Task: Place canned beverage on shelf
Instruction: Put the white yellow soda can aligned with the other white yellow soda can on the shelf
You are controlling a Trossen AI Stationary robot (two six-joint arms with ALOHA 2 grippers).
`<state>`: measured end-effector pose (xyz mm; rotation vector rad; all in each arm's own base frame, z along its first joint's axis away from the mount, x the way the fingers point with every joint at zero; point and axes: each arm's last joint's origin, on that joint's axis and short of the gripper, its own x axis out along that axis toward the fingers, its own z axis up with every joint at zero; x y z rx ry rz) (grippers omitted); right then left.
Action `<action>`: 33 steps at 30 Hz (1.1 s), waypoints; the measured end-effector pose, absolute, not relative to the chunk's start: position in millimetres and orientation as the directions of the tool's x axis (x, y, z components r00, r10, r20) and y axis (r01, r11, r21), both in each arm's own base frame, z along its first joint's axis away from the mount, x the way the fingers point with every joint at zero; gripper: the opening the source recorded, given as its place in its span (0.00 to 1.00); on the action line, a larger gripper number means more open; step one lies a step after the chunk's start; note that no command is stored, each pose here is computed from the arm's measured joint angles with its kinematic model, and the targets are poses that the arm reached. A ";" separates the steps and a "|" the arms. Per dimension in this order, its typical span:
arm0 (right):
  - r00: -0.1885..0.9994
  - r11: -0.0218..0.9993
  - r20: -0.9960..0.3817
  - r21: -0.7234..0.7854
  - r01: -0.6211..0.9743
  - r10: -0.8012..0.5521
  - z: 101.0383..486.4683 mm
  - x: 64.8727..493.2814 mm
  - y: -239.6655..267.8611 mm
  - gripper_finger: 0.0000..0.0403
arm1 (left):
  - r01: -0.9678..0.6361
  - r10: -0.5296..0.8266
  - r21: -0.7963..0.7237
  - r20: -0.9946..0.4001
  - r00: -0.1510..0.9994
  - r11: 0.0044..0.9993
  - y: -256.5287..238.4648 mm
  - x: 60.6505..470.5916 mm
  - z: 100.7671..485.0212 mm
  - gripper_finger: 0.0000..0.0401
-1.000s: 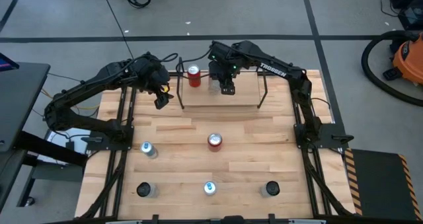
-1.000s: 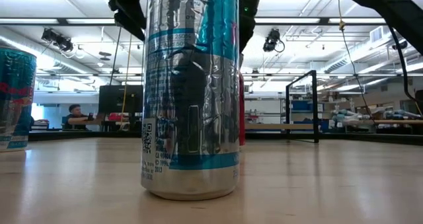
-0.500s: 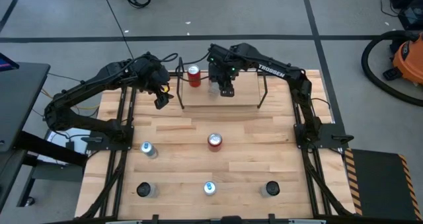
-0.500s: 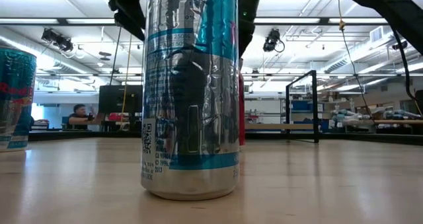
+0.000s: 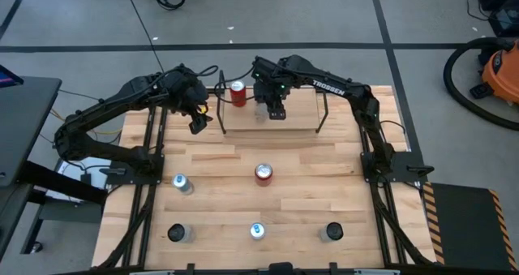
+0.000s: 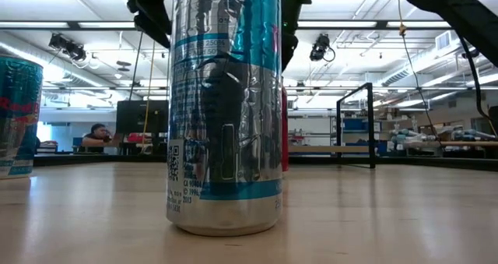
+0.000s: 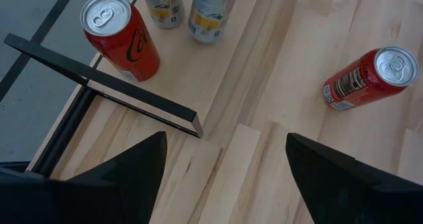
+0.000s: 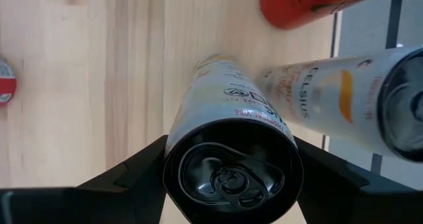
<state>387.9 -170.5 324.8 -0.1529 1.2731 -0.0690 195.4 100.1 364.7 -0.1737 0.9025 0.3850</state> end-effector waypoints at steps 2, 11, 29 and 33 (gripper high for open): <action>0.291 0.988 -0.947 -0.151 -0.034 -0.135 324.5 387.6 -170.7 0.68 | -0.397 0.253 0.013 -0.791 0.557 0.918 100.2 195.4 364.7 0.78; 0.273 0.989 -0.954 -0.140 -0.039 -0.124 315.9 391.6 -173.1 0.69 | -0.397 0.252 0.014 -0.791 0.557 0.918 100.1 195.4 364.7 0.78; 0.262 0.989 -0.957 -0.142 -0.037 -0.128 316.3 390.1 -175.1 0.73 | -0.396 0.252 0.014 -0.791 0.557 0.918 100.0 195.4 364.7 0.78; 0.205 0.986 -0.967 -0.159 -0.038 -0.148 313.1 387.0 -175.1 0.74 | -0.396 0.252 0.014 -0.791 0.557 0.918 100.1 195.3 364.7 0.78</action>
